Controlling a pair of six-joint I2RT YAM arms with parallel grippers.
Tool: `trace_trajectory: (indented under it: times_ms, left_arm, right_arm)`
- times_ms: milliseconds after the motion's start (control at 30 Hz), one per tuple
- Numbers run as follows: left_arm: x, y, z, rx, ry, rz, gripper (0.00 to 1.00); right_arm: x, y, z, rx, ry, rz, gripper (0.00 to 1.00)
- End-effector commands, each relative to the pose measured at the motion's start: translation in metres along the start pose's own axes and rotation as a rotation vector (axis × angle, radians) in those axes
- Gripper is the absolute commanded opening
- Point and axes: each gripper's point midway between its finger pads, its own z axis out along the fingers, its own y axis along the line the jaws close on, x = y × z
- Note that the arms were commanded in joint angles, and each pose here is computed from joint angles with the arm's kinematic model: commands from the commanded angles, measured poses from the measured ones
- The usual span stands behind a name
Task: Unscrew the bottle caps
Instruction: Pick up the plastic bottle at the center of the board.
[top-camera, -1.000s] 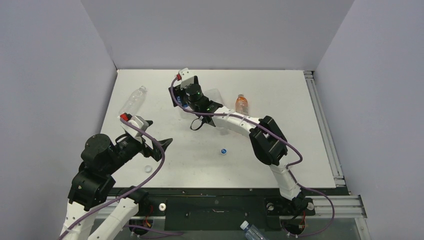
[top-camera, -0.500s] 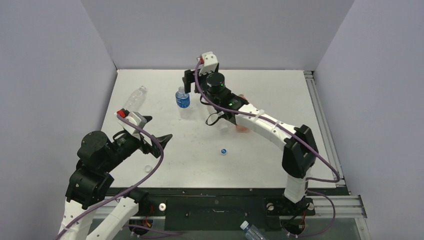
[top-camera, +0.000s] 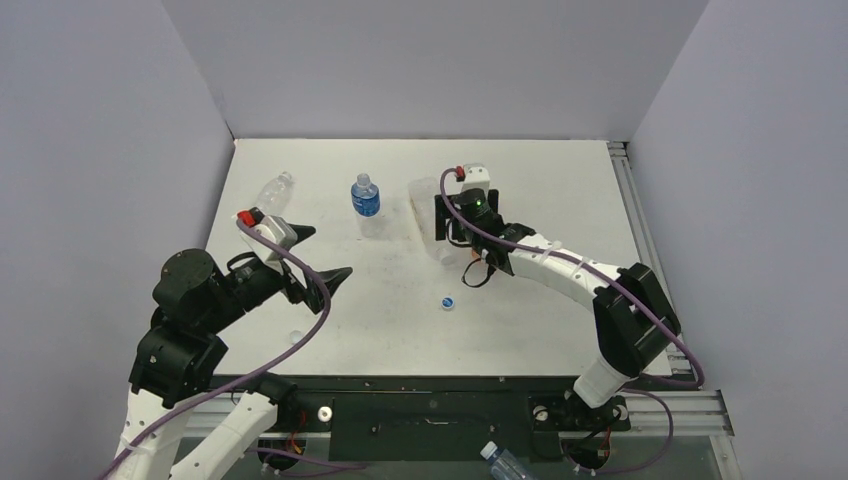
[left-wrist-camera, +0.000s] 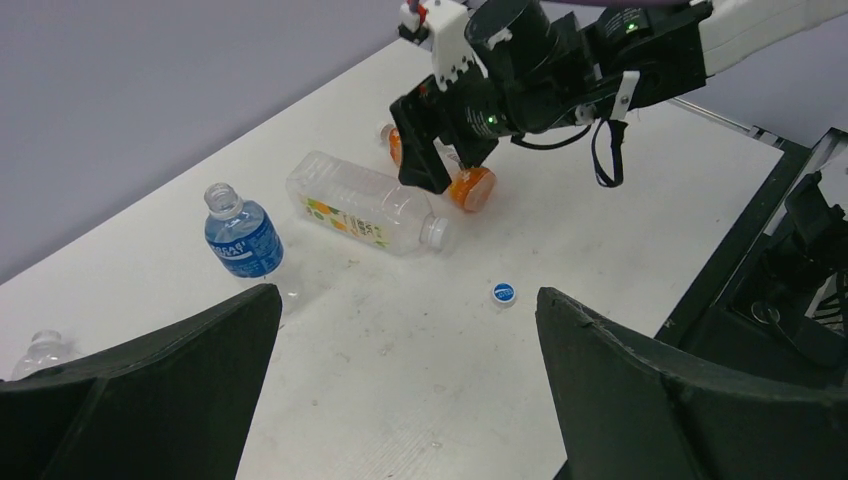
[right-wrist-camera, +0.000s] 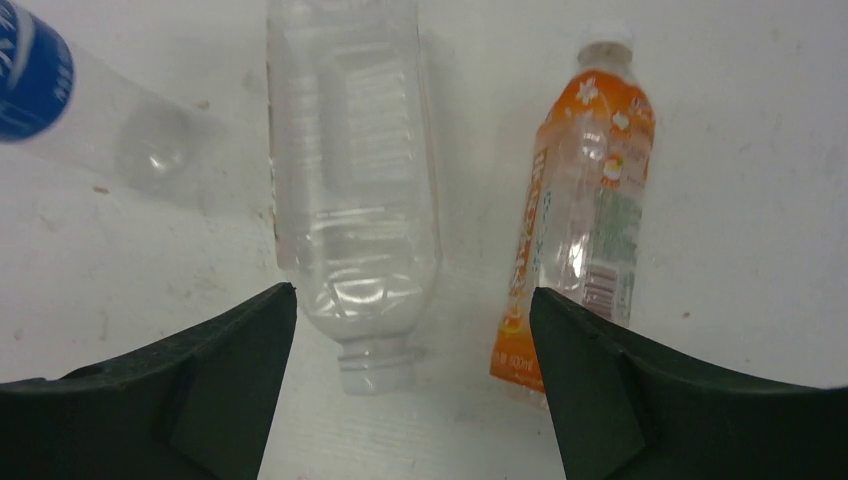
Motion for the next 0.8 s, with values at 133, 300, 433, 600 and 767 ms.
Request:
trace_trajectory:
  times_ms: [133, 300, 433, 600, 767]
  left_arm:
    - [-0.022, -0.011, -0.002, 0.064, -0.064, 0.04, 0.97]
    - [-0.024, -0.011, -0.001, 0.068, -0.066, 0.038, 0.97]
    - [-0.024, -0.01, -0.001, 0.063, -0.063, 0.04, 0.97]
    - [-0.024, -0.01, -0.001, 0.064, -0.063, 0.042, 0.97]
    - [-0.022, -0.01, 0.0, 0.065, -0.058, 0.044, 0.97]
  right_arm:
    - [0.054, 0.011, 0.0, -0.052, 0.132, -0.03, 0.82]
    - [0.072, 0.022, 0.015, -0.084, 0.189, -0.058, 0.83]
    - [0.083, 0.033, 0.028, -0.107, 0.227, -0.077, 0.79]
    - [0.089, 0.04, 0.044, -0.112, 0.254, -0.09, 0.66]
    - [0.102, 0.039, 0.054, -0.096, 0.278, -0.094, 0.49]
